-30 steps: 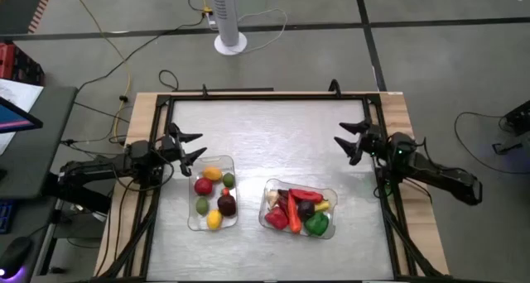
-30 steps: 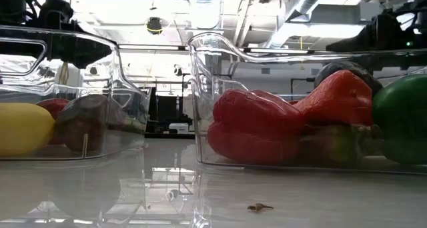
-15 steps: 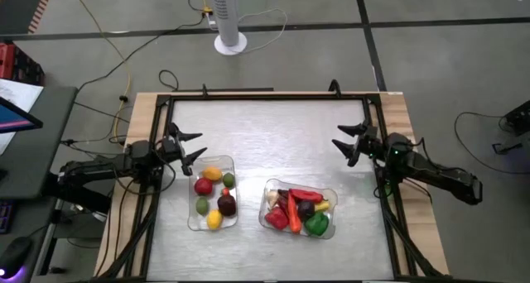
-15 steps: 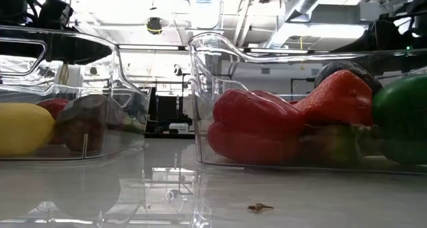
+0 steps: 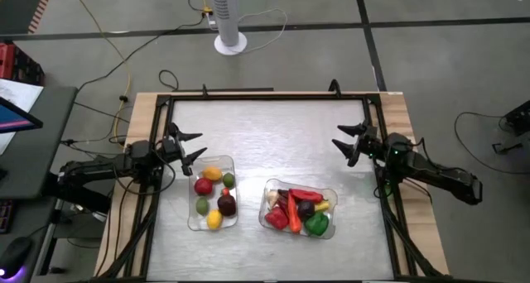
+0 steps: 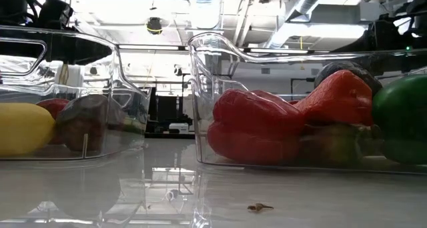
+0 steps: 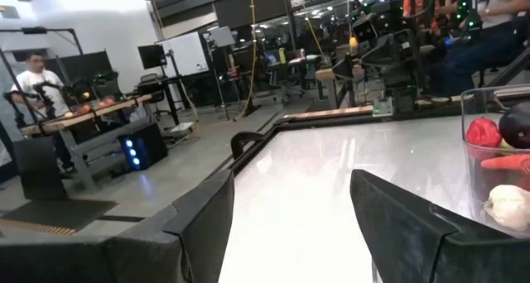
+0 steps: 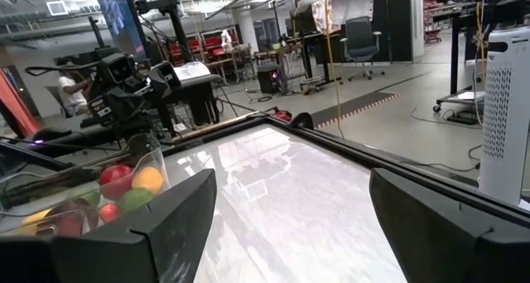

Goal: Sort produce into baskets
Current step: Return to Home Position

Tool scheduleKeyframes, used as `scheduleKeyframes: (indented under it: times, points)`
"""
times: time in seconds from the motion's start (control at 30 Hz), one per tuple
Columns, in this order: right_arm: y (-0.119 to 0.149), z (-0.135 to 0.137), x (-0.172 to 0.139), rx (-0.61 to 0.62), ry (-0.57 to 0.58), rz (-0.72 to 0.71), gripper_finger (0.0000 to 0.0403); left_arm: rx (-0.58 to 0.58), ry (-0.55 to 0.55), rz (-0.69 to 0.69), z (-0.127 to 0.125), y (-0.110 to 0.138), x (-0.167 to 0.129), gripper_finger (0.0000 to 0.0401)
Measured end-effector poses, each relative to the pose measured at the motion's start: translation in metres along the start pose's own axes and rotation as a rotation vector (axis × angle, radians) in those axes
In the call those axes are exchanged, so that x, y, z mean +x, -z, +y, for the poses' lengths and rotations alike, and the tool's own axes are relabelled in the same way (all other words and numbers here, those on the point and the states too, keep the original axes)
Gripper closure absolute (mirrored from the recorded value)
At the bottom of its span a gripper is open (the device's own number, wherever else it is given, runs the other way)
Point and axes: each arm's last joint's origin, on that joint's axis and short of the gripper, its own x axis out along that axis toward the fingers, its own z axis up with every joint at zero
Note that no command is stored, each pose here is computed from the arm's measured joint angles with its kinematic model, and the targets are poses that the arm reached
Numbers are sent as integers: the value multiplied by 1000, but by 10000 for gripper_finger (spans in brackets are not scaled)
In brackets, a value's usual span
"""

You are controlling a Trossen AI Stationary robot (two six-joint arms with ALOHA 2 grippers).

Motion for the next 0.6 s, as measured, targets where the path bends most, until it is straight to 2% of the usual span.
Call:
scheduleKeyframes:
  times: [0.6]
  points:
    - [1,0,0,-1,0,5,58,7,1,1,0,0,0,170]
